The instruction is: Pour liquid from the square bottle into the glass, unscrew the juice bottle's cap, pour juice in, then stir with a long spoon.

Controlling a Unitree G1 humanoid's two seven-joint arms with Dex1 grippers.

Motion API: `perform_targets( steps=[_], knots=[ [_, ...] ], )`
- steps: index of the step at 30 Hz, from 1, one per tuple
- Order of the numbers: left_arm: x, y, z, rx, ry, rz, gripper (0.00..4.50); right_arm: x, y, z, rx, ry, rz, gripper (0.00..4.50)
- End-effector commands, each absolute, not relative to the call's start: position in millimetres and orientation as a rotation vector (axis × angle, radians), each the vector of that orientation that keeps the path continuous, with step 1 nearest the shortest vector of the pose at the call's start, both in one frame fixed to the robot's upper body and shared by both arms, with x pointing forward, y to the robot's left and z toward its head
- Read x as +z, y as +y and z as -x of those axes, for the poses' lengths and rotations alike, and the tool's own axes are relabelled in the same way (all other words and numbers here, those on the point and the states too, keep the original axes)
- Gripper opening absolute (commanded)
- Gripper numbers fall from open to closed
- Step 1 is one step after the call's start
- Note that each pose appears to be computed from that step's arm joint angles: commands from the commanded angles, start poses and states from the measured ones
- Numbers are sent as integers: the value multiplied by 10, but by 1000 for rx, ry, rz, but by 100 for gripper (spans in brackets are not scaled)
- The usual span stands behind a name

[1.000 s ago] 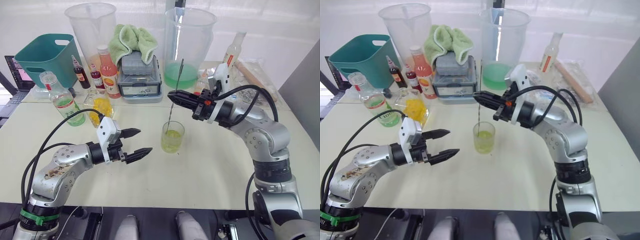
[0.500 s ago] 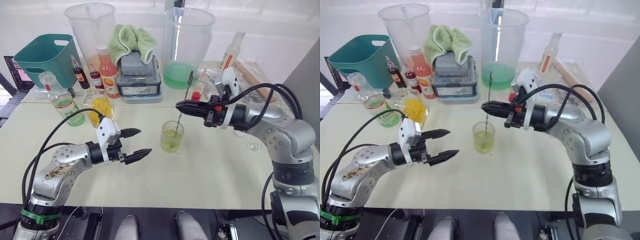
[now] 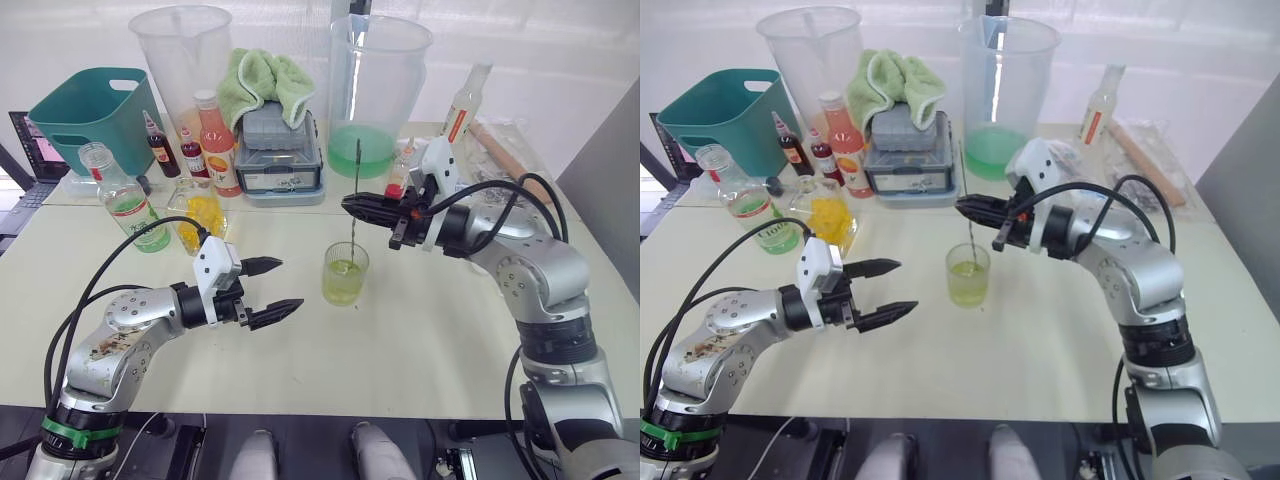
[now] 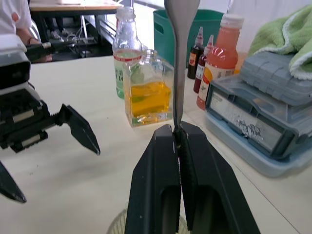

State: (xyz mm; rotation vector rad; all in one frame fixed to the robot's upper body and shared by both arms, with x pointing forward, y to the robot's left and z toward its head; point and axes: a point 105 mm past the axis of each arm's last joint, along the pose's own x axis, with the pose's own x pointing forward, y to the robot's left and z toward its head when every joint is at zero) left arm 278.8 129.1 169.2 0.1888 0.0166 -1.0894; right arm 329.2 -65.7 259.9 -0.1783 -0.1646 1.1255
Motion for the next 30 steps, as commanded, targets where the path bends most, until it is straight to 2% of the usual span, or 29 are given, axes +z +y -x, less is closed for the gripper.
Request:
perform_targets(
  steps=[1,7,15,30],
  knots=[
    [1778,1277,-2780,-1100,-26,-210,446,2802,-552,-3186,1169,-255,149,0],
    [1777,1275,-2788,-1100,-27,-213,446,2781,-479,-3110,1217,-240,108,0],
    [1769,1259,-2796,-1106,-28,-219,446,2658,-506,-3006,1273,-140,111,0],
    [1756,1277,-2787,-1115,-21,-225,446,2737,-892,-3168,1125,-128,300,0]
  ],
)
